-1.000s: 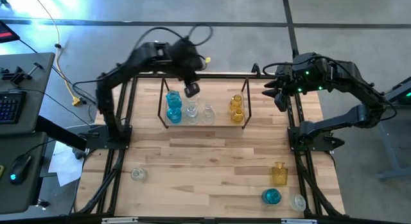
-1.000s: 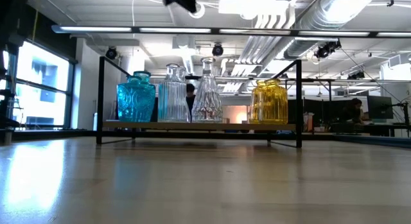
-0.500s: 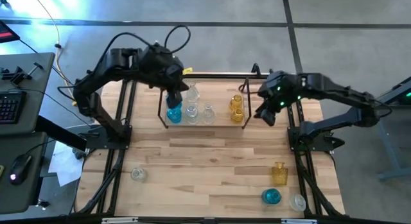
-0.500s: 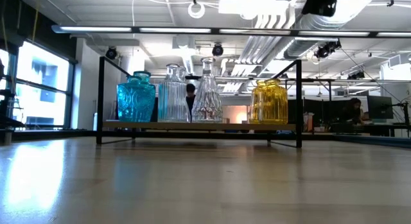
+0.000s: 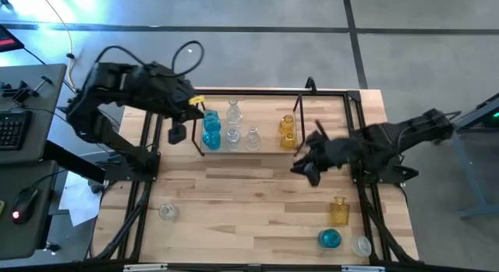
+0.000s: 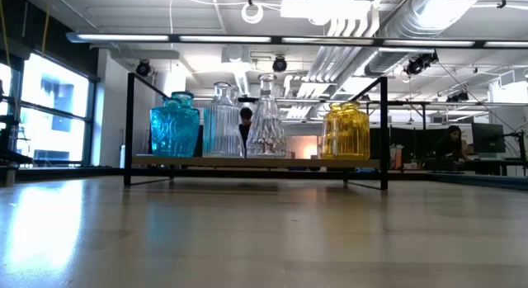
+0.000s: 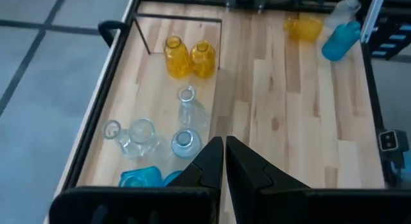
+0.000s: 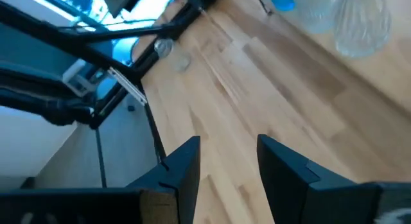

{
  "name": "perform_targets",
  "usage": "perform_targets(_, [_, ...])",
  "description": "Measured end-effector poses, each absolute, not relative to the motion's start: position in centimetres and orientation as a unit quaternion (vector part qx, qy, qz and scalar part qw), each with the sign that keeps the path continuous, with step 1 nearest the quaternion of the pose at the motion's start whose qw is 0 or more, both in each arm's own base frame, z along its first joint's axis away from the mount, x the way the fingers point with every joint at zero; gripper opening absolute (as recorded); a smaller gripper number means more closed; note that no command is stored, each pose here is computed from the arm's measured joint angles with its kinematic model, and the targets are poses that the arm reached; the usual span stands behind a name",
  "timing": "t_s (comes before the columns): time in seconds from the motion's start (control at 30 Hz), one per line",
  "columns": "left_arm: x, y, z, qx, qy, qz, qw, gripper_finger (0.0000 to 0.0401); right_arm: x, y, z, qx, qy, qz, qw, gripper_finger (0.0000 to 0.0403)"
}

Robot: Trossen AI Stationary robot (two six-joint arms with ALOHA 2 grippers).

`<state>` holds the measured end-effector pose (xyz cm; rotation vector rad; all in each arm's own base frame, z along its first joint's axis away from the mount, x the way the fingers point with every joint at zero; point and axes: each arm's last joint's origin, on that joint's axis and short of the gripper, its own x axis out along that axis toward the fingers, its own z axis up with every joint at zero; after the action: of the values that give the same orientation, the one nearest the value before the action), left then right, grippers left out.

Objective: Sort vases onto shelf
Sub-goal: Put the blue vase on the shelf aligned with the other blue vases

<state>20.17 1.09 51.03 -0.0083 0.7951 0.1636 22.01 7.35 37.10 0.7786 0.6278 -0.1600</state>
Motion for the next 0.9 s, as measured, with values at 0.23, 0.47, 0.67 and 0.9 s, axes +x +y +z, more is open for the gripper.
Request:
perform_targets(0.23, [18.2,0.2,52.0,-0.018,0.355,0.068,0.932,0.0009,22.9,12.7,34.3,0.427,0.378,-0.074,0.818,0.0136])
perform_targets(0.47, [18.1,-0.8,51.8,-0.011,0.367,0.041,0.929,0.0009,22.9,18.0,30.9,0.469,0.525,-0.033,0.709,0.0136])
perform_targets(0.67, [18.1,-1.2,51.8,-0.008,0.368,0.031,0.929,0.0009,21.3,20.7,30.0,0.483,0.533,-0.066,0.692,0.0136])
perform_targets(0.9, [18.1,-1.2,51.8,0.012,0.369,0.024,0.929,0.0010,20.3,21.6,30.0,0.498,0.520,-0.090,0.688,0.0136])
